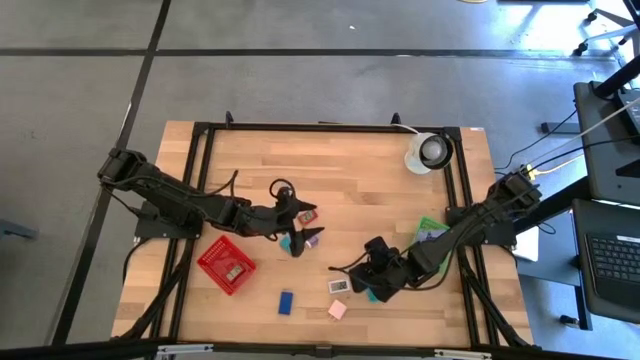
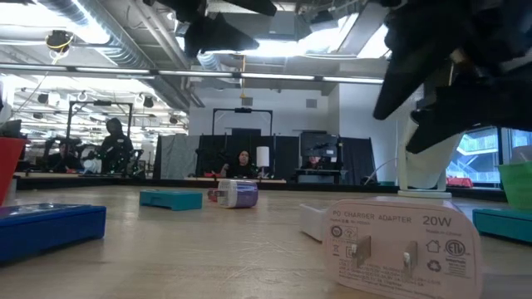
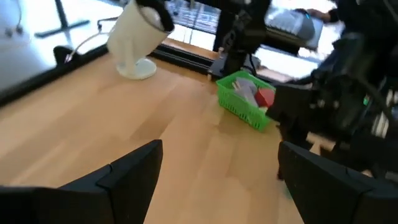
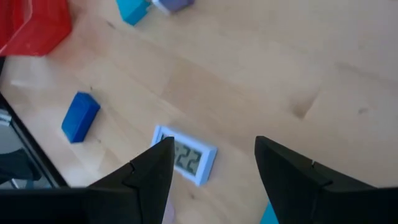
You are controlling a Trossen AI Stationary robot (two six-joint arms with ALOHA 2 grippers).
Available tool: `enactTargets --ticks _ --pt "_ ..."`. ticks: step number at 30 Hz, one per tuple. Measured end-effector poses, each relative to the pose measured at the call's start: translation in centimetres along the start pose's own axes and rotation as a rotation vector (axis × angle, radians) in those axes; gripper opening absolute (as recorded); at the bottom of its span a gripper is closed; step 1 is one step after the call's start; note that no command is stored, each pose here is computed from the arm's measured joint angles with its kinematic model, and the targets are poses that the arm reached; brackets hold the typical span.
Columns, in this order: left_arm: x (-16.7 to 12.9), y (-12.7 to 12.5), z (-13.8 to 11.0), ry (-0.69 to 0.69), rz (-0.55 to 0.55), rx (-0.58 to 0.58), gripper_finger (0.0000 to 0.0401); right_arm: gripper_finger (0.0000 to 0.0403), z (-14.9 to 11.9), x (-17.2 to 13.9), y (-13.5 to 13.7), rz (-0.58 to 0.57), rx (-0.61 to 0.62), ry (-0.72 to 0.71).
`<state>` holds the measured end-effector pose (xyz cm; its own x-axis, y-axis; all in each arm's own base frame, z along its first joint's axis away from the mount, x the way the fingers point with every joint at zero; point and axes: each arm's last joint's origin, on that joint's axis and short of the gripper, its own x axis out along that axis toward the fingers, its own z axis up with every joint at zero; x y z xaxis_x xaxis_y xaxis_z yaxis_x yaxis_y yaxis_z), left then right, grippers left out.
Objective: Pick & Place Office items
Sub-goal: Put the red digital clock into the red bin
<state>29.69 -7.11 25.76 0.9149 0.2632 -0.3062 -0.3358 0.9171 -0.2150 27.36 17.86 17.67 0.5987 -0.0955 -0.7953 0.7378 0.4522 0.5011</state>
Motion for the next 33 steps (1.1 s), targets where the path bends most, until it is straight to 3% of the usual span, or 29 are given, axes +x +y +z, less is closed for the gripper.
enactTargets --ticks 8,11,19,27,33 --pt "0.5 3.1 -2.5 0.236 0.246 -0.112 0.0316 0.0226 1.7 0.8 0.0 -0.022 0.02 0.017" --pt "1.2 4.0 -3.6 0.323 0.291 -0.128 0.0316 0.0226 2.2 1.0 0.0 -0.028 0.01 0.022" --pt "5.1 5.3 -7.4 0.463 0.325 0.024 0.0316 0.0226 3.5 1.5 -0.1 -0.04 0.0 0.003" --pt "7.7 7.0 -10.2 0.526 0.373 0.011 0.0316 0.0226 3.8 1.6 -0.1 -0.039 -0.02 0.001" --pt "8.6 8.2 -10.6 0.567 0.363 -0.027 0.0313 0.0226 3.8 1.6 -0.1 -0.039 -0.041 0.002"
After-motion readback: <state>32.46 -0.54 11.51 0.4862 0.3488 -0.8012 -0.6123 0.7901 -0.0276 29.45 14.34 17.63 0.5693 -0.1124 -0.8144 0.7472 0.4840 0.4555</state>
